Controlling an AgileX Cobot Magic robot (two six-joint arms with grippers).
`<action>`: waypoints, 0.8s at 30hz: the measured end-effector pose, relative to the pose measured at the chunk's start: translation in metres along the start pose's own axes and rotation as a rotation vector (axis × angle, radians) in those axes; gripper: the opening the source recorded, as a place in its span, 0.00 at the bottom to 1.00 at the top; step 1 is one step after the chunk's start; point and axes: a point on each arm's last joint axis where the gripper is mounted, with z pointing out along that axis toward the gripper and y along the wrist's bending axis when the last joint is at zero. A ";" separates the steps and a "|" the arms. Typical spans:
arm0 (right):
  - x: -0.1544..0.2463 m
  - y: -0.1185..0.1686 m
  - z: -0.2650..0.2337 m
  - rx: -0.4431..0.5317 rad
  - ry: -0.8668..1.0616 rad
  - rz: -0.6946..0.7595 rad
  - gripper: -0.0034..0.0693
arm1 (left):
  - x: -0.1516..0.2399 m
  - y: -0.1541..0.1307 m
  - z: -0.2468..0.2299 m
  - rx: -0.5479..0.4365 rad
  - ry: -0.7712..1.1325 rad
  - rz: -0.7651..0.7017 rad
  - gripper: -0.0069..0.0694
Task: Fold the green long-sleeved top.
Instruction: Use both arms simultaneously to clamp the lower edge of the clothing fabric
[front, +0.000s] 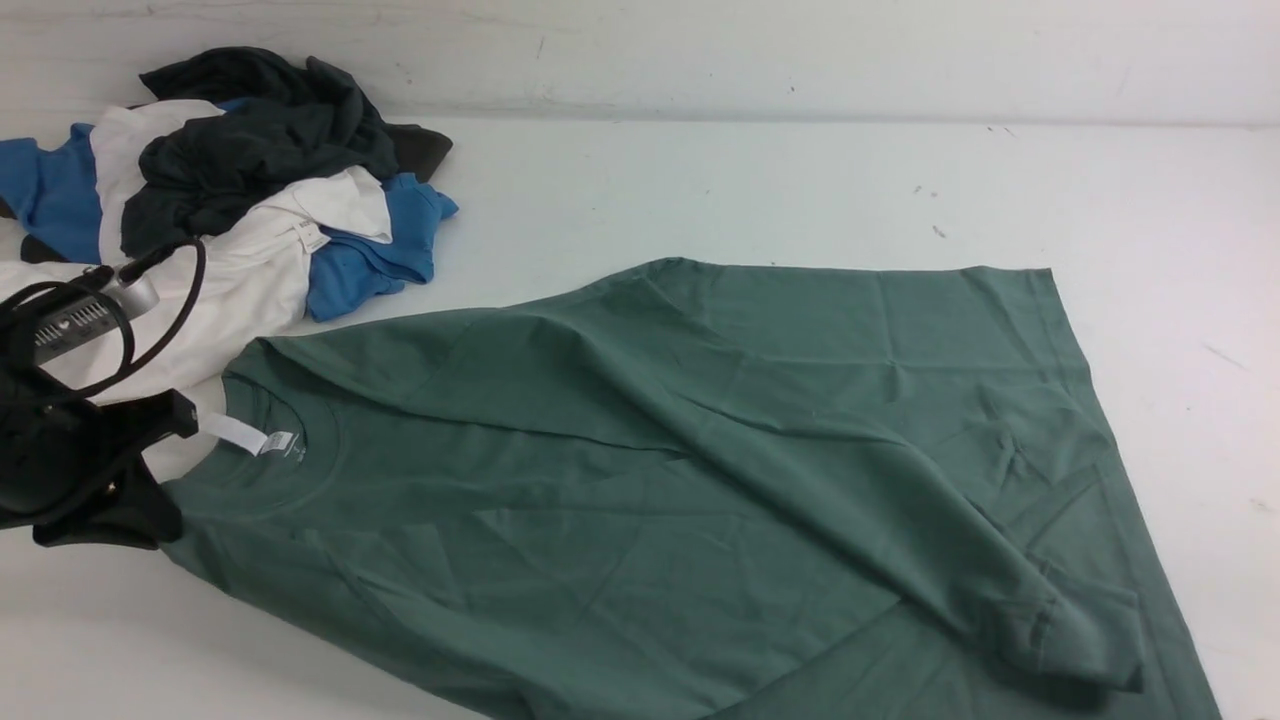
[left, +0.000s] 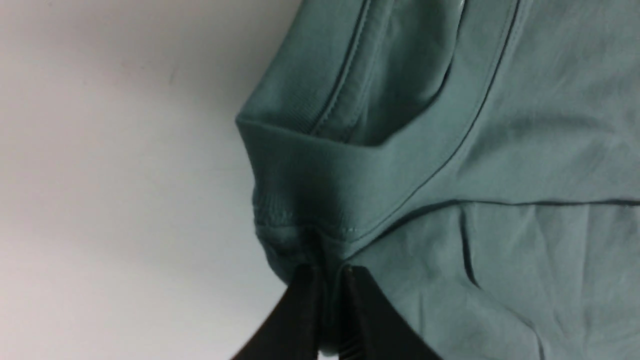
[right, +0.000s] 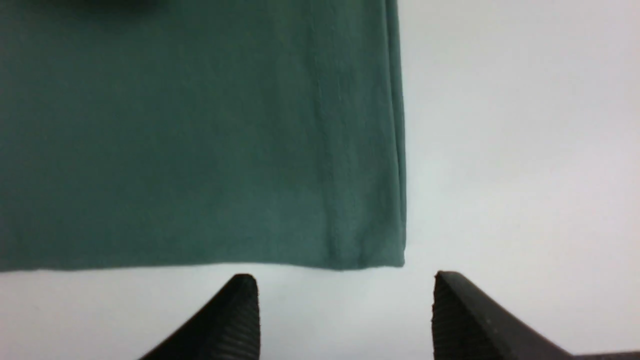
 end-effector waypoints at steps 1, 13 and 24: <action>0.002 0.000 0.002 0.001 0.008 0.000 0.64 | 0.001 0.001 0.001 0.000 0.003 -0.003 0.12; -0.001 -0.001 0.013 0.009 0.053 0.007 0.64 | 0.002 0.001 0.002 0.001 0.010 -0.005 0.12; -0.020 -0.003 0.038 0.035 0.139 0.014 0.53 | 0.002 0.001 0.002 0.001 0.010 -0.005 0.12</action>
